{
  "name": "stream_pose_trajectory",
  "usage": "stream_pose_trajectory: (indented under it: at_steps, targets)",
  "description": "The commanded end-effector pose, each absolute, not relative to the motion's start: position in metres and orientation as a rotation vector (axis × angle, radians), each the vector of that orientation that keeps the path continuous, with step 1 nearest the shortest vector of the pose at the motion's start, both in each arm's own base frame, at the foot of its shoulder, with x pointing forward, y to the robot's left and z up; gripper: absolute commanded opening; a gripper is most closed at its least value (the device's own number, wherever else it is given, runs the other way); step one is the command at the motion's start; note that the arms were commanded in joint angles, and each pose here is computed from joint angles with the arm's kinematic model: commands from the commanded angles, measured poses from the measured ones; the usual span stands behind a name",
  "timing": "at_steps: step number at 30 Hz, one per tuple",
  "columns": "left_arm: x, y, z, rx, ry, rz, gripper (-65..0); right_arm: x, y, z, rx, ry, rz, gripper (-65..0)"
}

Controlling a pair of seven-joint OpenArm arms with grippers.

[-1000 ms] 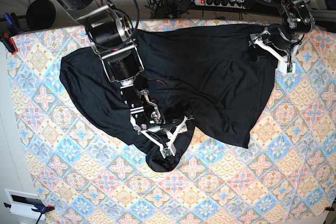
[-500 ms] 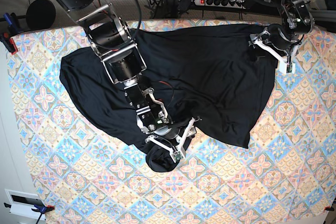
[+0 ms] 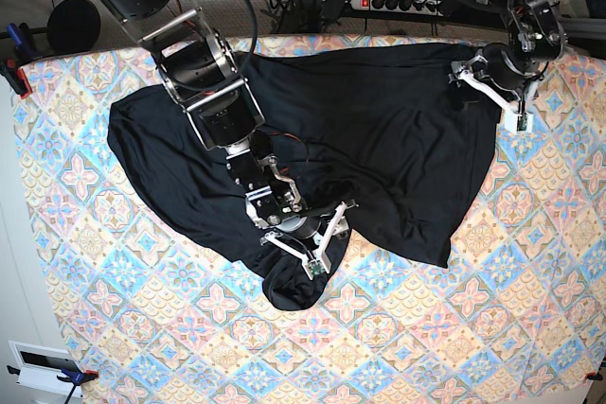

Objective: Layout the t-shirt on the table in an organized manner, then fold the t-shirt properly

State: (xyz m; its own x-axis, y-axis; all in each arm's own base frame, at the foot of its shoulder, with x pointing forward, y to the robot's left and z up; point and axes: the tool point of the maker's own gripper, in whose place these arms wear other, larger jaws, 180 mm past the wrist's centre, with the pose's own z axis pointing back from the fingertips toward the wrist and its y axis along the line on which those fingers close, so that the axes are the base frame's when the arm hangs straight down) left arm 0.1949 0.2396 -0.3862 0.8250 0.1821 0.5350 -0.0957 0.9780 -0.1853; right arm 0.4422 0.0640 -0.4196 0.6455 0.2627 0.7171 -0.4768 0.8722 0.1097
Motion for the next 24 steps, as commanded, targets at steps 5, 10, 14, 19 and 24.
stream_pose_trajectory:
  at_steps: [5,10,14,19,24]
  targets:
    - [0.2,0.242,-0.379,-0.148,-0.617,0.143,-20.0,0.437,0.088,-0.412,0.279,-0.774,0.569,-54.1]
    - [0.2,0.242,-0.379,-0.148,-0.617,0.143,-20.0,0.434,0.092,-0.414,0.271,-0.771,0.604,-64.2]
    - [0.198,0.243,-0.38,-0.147,-0.611,0.145,-20.0,0.436,0.094,-0.41,0.274,-0.783,0.606,-65.0]
    - [0.198,0.243,-0.38,-0.147,-0.611,0.145,-20.0,0.463,0.094,-0.379,0.255,-0.85,0.617,-65.0]
    - [0.198,0.243,-0.38,-0.147,-0.611,0.145,-20.0,0.493,0.094,-0.34,0.231,-0.93,0.628,-65.0]
